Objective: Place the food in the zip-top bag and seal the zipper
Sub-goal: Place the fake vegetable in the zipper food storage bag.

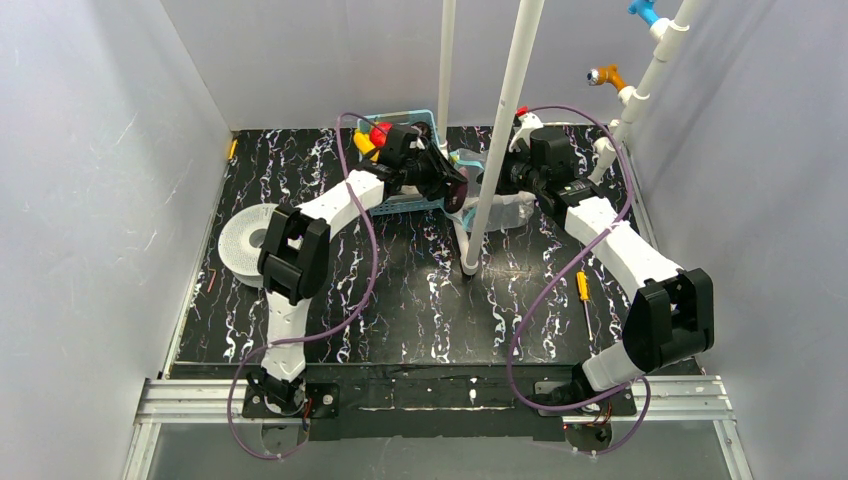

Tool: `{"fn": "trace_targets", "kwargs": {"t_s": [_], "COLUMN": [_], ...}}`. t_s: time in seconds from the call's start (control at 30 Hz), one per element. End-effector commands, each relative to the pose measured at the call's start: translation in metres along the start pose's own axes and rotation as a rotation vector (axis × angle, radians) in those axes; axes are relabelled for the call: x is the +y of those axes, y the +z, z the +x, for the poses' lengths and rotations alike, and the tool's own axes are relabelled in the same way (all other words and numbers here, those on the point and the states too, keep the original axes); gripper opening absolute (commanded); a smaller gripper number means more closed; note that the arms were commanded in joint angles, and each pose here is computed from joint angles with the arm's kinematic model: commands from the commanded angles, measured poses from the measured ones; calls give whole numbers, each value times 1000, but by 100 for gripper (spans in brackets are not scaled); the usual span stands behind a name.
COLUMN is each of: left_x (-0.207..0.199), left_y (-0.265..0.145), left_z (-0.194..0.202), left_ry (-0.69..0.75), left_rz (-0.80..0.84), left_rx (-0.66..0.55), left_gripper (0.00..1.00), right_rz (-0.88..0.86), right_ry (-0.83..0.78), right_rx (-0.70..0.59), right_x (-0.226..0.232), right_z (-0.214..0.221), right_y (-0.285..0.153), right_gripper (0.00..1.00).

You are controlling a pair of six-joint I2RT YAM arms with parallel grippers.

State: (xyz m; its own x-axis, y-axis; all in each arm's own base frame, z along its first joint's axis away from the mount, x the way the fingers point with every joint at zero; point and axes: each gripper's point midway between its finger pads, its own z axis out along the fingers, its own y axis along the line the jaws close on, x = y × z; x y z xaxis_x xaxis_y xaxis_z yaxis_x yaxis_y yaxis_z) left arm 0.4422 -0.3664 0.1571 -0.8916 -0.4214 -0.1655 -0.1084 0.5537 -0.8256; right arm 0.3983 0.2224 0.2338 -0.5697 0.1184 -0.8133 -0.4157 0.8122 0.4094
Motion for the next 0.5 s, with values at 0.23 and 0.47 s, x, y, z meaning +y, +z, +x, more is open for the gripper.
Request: {"fn": "trace_targets", "kwargs": {"t_s": [0.23, 0.47], "left_x": [-15, -18], "left_y": [-12, -2], "left_z": [-39, -28], "left_ry": [166, 203], "left_rz": [-80, -101], "left_rx": [-400, -353], "left_gripper": [0, 0], "right_rz": [-75, -62], "right_ry": [-25, -40], "right_rx": [-71, -62], "right_x": [21, 18], "right_z": [-21, -20], "right_y": [-10, -11], "right_gripper": [1, 1]}}
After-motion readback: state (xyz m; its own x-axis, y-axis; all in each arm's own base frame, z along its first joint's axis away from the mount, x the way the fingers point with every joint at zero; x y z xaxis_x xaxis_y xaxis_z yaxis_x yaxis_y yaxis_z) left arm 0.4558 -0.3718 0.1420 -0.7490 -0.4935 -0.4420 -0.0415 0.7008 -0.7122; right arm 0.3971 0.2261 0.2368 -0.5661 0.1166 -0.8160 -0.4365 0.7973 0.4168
